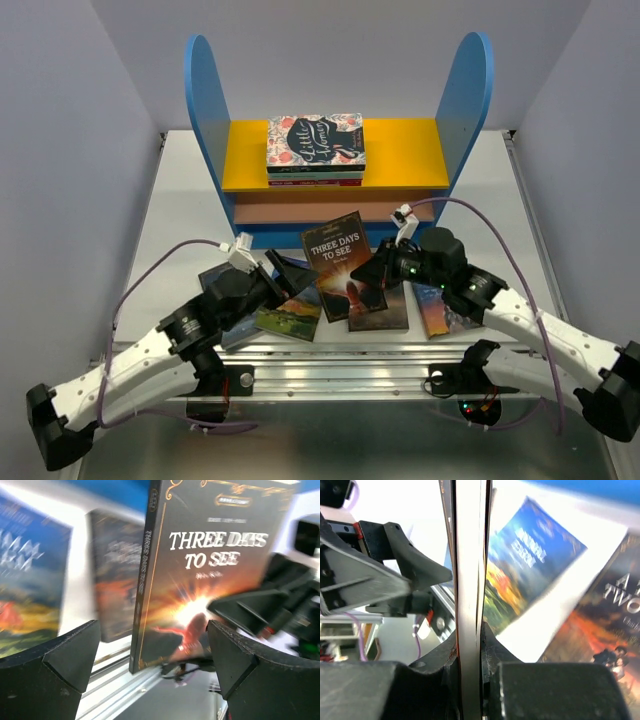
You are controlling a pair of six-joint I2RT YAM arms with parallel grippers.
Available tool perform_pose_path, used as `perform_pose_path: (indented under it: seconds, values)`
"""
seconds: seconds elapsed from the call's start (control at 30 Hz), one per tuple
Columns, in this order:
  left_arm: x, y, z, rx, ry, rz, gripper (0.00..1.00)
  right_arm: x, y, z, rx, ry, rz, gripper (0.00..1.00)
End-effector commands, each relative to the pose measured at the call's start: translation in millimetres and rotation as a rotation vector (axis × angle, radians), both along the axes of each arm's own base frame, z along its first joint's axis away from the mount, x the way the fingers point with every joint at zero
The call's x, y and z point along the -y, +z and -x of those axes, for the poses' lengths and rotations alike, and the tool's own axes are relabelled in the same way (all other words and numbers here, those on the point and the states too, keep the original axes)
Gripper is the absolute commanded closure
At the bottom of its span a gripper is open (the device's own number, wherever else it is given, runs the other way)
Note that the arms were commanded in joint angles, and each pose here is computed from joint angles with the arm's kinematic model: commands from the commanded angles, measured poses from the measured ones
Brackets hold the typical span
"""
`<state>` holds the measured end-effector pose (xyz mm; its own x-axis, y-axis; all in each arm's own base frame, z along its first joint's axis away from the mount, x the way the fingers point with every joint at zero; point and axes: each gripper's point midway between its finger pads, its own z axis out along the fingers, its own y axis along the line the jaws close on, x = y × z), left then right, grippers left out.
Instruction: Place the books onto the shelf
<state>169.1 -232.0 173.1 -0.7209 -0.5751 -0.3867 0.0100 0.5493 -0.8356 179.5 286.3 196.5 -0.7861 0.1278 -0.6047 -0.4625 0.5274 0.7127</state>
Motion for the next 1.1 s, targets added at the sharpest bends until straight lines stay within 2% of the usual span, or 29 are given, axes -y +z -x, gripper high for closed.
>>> perform_pose_path:
  seconds: [0.0, 0.13, 0.3, 0.5, 0.57, 0.7, 0.9, 0.97, 1.03, 1.07]
  values:
    - [-16.0, 57.1, 3.2, 0.214, -0.006, 0.077, 0.01, 6.9, 69.6, -5.2, 0.222, -0.025, -0.100, 0.99]
    - [-22.3, 96.3, 19.6, 0.386, -0.077, 0.160, 0.01, 6.2, 96.4, 6.6, 0.237, 0.017, -0.159, 0.99]
    - [-23.9, 133.2, 33.8, 0.569, -0.155, 0.188, 0.01, 2.8, 136.2, 36.4, 0.249, 0.153, -0.255, 0.99]
    - [-5.2, 134.0, 37.8, 0.593, -0.248, 0.177, 0.01, 5.1, 168.8, 57.1, 0.281, 0.232, -0.344, 0.99]
    - [0.9, 140.3, 40.2, 0.627, -0.280, 0.188, 0.01, 1.9, 165.2, 58.1, 0.249, 0.246, -0.346, 0.99]
    - [3.9, 162.0, 52.7, 0.739, -0.324, 0.293, 0.01, -5.8, 153.3, 60.9, 0.197, 0.290, -0.357, 0.99]
    - [7.3, 153.6, 50.1, 0.713, -0.315, 0.324, 0.01, -11.9, 150.7, 67.7, 0.179, 0.352, -0.412, 0.99]
    - [10.9, 150.6, 51.4, 0.708, -0.332, 0.333, 0.06, -12.8, 147.4, 66.6, 0.179, 0.350, -0.412, 0.99]
    - [13.8, 150.1, 50.8, 0.702, -0.335, 0.349, 0.17, -13.6, 146.5, 64.5, 0.185, 0.343, -0.417, 0.99]
    - [15.0, 148.0, 49.6, 0.695, -0.334, 0.351, 0.30, -14.2, 146.4, 63.9, 0.187, 0.343, -0.419, 0.99]
